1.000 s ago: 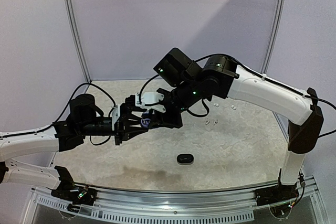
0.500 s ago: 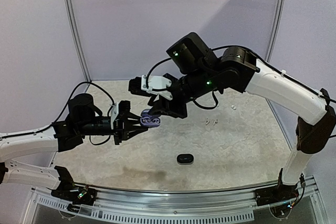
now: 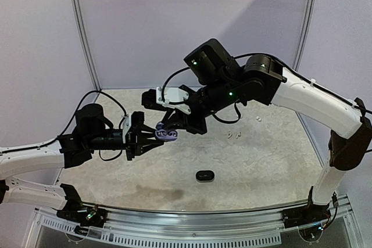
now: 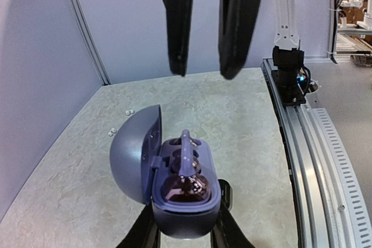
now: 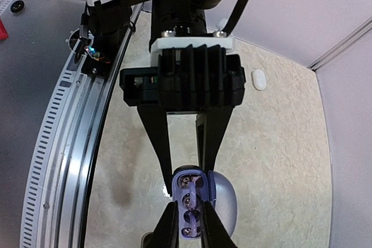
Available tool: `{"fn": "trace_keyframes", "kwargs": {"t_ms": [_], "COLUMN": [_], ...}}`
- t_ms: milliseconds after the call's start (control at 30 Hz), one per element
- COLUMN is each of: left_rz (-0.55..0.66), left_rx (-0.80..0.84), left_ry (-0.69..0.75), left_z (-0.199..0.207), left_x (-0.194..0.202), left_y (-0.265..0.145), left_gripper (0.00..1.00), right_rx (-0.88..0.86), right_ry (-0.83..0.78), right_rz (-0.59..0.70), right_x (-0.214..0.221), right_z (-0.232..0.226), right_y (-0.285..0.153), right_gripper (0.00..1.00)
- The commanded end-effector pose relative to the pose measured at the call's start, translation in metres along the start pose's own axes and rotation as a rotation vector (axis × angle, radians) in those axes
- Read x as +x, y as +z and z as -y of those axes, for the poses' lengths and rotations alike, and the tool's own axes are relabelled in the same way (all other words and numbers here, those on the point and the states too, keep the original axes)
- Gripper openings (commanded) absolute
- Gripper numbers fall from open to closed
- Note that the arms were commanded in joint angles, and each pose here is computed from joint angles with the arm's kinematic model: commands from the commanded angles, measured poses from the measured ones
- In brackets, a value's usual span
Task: Insert the wireless bluetooth earbuds into the charging case
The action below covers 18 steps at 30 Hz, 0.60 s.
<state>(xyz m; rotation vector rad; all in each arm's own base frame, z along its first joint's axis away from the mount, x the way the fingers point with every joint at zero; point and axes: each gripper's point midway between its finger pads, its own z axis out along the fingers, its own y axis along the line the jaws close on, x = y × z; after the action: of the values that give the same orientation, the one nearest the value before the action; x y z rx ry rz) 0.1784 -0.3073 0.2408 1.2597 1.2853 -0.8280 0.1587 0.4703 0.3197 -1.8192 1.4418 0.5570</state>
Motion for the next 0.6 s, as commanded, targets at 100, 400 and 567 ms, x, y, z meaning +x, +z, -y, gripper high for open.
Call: {"fn": "trace_keyframes", "kwargs": {"t_ms": [100,400,567], "left_rz": [0.023,0.025,0.027], "left_rx": [0.021,0.019,0.014], "left_ry": [0.011,0.018,0.020], "left_z": [0.007,0.006,0.005], "left_x": [-0.005,-0.007,-0.008], "left_y": [0.001,0.001,0.001], "left_gripper": [0.00,0.00,0.00], "right_rx": [-0.010,-0.017,-0.023], "right_ry": [-0.016,-0.015,-0.019], "right_rz": [-0.025,-0.063,-0.084], "right_x": [0.008,0.018,0.024], "right_z": [-0.001,-0.002,-0.003], "right_y": [0.021,0.032,0.035], "right_gripper": [0.13,0.11,0.07]}}
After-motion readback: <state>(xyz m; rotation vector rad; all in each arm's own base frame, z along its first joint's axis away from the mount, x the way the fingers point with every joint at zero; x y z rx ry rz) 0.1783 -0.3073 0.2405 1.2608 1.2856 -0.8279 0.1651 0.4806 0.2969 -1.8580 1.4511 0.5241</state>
